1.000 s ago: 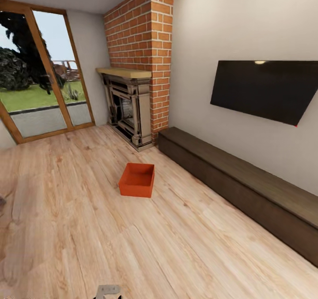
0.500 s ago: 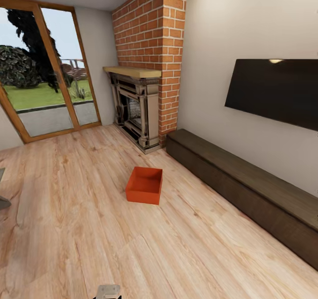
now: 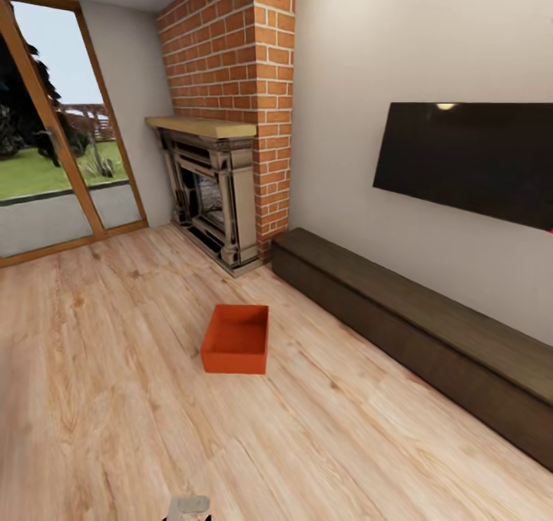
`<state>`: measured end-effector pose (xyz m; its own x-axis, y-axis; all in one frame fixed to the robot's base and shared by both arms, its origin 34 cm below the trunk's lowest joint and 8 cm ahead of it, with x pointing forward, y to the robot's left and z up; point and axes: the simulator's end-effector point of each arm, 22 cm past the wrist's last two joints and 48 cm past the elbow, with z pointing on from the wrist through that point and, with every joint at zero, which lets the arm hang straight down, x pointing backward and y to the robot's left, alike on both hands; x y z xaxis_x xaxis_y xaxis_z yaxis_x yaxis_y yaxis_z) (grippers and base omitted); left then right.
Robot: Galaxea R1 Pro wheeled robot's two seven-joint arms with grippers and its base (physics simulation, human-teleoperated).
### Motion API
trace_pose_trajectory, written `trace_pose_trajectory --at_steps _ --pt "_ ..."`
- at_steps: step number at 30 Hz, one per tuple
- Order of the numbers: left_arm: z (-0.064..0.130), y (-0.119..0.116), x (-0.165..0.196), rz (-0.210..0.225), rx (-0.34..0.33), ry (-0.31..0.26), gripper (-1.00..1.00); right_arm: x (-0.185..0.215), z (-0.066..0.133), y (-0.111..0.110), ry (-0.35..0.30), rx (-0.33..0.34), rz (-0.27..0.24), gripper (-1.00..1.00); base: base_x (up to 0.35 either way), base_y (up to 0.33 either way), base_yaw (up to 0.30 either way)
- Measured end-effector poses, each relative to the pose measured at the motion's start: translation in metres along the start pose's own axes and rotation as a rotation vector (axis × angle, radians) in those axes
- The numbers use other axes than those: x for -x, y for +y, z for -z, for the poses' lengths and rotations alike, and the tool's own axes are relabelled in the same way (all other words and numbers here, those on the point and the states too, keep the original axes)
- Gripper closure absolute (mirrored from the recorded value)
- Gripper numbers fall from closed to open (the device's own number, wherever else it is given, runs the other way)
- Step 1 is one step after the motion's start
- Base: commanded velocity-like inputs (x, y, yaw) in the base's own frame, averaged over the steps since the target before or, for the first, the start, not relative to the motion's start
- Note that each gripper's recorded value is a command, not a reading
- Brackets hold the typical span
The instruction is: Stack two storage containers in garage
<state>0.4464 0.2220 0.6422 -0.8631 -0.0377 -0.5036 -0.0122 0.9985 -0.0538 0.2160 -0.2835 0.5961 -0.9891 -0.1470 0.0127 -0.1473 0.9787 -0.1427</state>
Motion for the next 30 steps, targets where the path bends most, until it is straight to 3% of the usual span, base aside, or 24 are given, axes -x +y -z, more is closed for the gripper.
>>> trace_pose_trajectory --at_steps 30 --pt "0.0 0.0 0.0 0.0 0.0 0.0 -1.0 0.0026 0.0001 0.001 -0.005 0.003 -0.001 -1.0 0.284 0.207 -0.055"
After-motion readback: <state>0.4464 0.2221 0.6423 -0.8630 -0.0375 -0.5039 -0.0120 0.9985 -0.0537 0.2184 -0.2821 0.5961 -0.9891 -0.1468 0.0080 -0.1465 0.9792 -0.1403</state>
